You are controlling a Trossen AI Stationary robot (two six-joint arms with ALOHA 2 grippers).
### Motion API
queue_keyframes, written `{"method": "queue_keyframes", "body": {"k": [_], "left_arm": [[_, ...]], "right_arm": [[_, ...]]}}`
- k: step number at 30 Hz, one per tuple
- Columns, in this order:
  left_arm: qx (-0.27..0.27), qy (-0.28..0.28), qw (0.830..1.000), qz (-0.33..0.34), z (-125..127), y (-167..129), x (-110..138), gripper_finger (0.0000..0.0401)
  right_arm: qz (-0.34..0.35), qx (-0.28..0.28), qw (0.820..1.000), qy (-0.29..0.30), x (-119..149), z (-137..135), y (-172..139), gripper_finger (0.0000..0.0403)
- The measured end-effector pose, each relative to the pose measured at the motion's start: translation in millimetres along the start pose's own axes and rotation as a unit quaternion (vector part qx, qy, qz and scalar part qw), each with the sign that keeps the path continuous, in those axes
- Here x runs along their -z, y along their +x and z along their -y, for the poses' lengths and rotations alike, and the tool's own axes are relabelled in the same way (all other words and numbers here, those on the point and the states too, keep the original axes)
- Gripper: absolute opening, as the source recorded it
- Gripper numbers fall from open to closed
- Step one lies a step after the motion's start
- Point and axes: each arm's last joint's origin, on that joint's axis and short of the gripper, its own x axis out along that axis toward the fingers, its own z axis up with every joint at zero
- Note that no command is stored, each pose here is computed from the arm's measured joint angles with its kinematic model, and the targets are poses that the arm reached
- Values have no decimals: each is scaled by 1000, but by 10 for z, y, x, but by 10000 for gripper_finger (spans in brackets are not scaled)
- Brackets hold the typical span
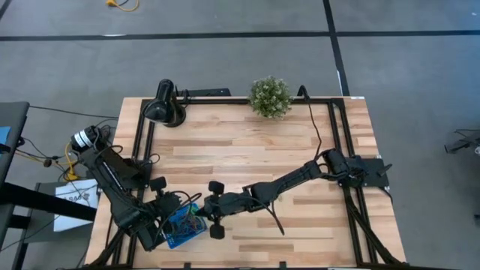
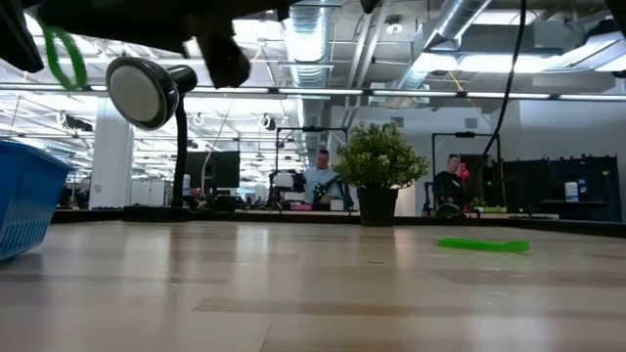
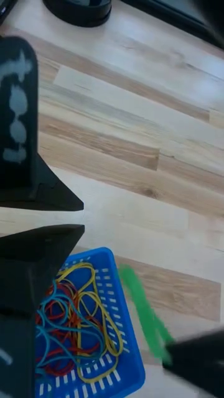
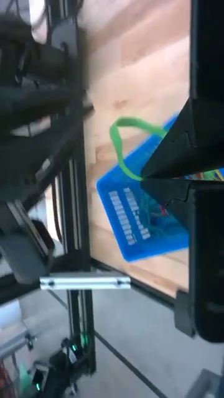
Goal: Pick and place rubber bands into bin
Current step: Put the bottom green rubber band into the blue basket, then put the green rubber band into the blue basket
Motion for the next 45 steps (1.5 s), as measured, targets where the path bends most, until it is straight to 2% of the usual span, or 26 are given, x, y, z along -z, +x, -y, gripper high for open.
{"method": "queue_keyframes", "body": {"k": [6, 8, 11, 14, 22, 26, 29, 32, 36, 41, 43, 45], "left_arm": [[-4, -2, 1000, 10, -3, -1, -6, 35], [-4, -2, 1000, 10, -4, -1, -6, 35], [-4, -2, 1000, 9, -3, -1, -5, 35], [-3, -2, 1000, 9, -3, -1, -5, 35], [-3, -3, 1000, 8, -3, -1, -5, 35], [-2, -4, 1000, 9, 0, -1, -6, 35], [-1, -4, 1000, 9, 2, -1, -7, 35], [0, -6, 1000, 9, 4, -1, -7, 35], [-1, -11, 1000, 11, 4, -1, -8, 35], [-5, -27, 999, 21, 1, -1, -14, 35], [-5, -28, 999, 23, 1, -1, -15, 35], [-7, -27, 999, 27, -1, -1, -18, 35]], "right_arm": [[-7, -41, 999, -2, 357, -84, 285, 4], [-16, -40, 999, -3, 414, -89, 363, 3], [-6, -42, 999, -3, 384, -108, 458, 2], [-28, -33, 999, -6, 406, -103, 521, 12], [-94, -1, 995, -37, 369, -88, 516, 77], [-75, -6, 997, -35, 226, -112, 511, 93], [-97, -22, 994, -45, 119, -139, 482, 95], [-152, -36, 986, -55, 12, -179, 388, 95], [-246, -20, 969, -27, -128, -247, 195, 95], [-317, -12, 948, -32, -261, -407, -57, 95], [-354, 10, 935, -28, -255, -424, -212, 95], [-387, 54, 921, -9, -352, -409, -448, 95]]}}
